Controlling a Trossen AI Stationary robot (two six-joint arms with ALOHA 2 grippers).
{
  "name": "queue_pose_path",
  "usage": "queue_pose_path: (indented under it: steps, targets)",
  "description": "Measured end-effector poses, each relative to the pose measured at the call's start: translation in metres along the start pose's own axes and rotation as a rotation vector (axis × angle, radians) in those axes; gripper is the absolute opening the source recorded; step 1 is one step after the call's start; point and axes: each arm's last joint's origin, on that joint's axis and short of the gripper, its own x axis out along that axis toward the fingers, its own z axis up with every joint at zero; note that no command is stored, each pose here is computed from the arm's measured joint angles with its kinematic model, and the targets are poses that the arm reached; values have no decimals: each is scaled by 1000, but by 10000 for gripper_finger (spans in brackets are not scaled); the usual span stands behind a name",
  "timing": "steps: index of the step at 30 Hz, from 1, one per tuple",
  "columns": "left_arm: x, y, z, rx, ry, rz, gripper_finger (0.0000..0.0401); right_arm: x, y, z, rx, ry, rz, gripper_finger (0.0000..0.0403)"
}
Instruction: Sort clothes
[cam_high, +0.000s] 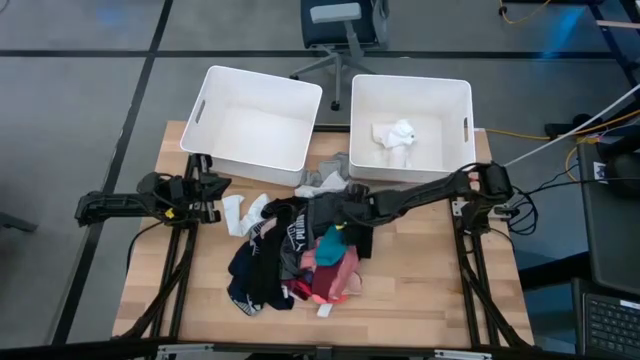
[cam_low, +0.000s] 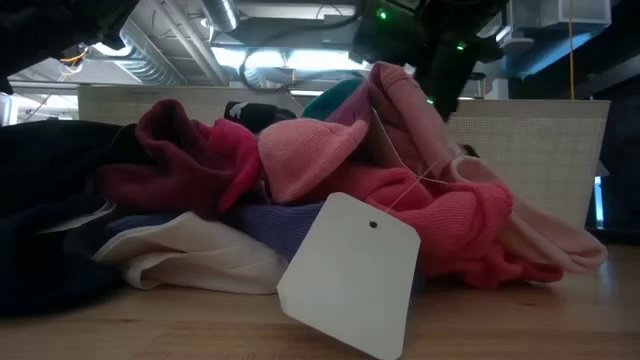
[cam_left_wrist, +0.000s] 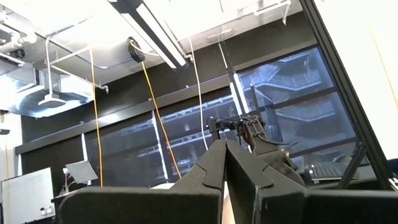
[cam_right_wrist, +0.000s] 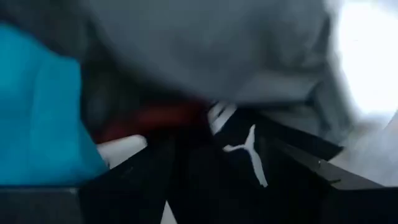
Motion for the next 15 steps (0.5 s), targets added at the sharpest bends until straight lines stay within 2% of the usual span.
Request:
queue_pose_path:
  steps: [6,10,12,15]
  targets:
    - [0,0,0,-1,-1,0,4,-10,21,-25,-63,187,12,237]
    - [0,0,0,-2,-2,1,4,-17,34,-38,-102,306,113,237]
    - [0,0,0,-2,-1,0,4,-23,39,-42,-119,369,167,237]
    - [0,0,0,-2,-2,1,4,-39,42,-36,-143,421,180,237]
